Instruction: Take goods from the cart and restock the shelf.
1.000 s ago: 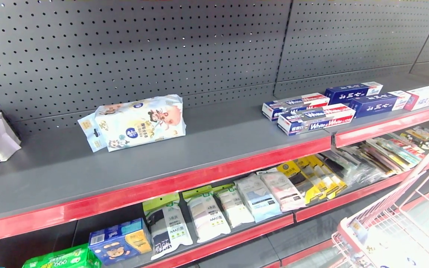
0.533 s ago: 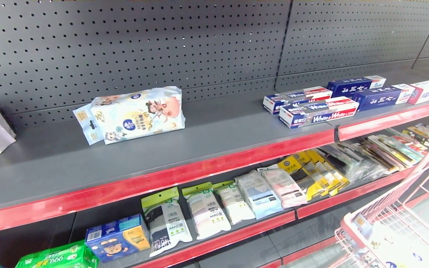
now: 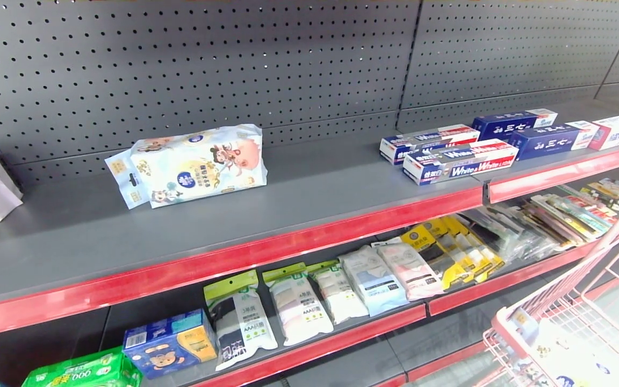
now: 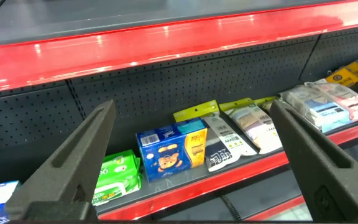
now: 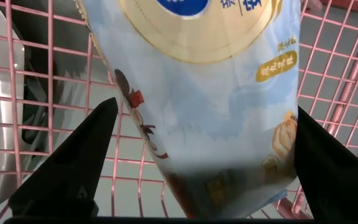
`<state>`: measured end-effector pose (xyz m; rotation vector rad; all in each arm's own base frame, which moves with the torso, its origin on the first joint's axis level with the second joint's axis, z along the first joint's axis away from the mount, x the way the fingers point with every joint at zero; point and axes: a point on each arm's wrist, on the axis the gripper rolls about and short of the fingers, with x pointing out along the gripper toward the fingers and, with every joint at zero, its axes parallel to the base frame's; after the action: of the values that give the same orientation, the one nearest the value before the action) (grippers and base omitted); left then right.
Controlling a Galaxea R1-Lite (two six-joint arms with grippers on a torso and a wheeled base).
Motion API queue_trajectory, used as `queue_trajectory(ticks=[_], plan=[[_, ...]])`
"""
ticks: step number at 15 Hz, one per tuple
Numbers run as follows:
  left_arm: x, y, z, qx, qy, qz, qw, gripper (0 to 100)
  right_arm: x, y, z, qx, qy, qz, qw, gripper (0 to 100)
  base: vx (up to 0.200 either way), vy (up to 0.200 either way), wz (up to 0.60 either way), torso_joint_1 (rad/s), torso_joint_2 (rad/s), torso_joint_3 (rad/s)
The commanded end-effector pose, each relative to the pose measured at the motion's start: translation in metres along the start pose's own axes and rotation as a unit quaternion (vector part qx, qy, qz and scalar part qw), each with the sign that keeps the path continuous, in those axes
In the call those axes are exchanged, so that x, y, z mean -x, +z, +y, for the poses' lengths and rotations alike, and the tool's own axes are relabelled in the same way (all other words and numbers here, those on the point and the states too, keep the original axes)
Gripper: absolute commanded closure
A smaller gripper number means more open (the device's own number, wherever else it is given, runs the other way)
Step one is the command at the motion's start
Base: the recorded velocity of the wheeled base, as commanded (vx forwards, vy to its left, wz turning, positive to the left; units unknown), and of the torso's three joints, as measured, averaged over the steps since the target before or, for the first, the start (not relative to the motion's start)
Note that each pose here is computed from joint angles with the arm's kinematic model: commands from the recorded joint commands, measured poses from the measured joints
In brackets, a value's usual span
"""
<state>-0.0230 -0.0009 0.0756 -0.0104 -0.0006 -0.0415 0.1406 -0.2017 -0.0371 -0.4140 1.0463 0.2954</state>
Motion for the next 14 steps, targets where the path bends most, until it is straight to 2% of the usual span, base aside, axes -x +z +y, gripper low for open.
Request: queue_trajectory(ticks=[1,3,11,12,14], plan=[[-0.0001,0.0001,0.0,0.0,0.0,0.0,1.0,0,-0.0039,-0.0015,0.0031,-0.01,0.013,-0.014,1.0,0,0.0,0.0,0.0,0.0,0.0,0.0],[-0.0001,0.0001,0.0,0.0,-0.001,0.0,1.0,0,-0.0045,-0.0012,0.0034,-0.016,0.016,-0.026,0.999,0,0.0,0.0,0.0,0.0,0.0,0.0],[-0.0001,0.0001,0.0,0.0,0.0,0.0,1.0,0,-0.013,-0.0029,0.005,-0.024,0.031,-0.026,0.999,0,0.0,0.0,0.0,0.0,0.0,0.0],[-0.0001,0.0001,0.0,0.0,0.0,0.0,1.0,0,-0.0134,-0.0022,0.0045,-0.024,0.031,-0.025,0.999,100,0.0,0.0,0.0,0.0,0.0,0.0],[-0.0001,0.0001,0.0,0.0,0.0,0.0,1.0,0,-0.0135,-0.002,0.005,-0.024,0.032,-0.025,0.999,100,0.0,0.0,0.0,0.0,0.0,0.0]])
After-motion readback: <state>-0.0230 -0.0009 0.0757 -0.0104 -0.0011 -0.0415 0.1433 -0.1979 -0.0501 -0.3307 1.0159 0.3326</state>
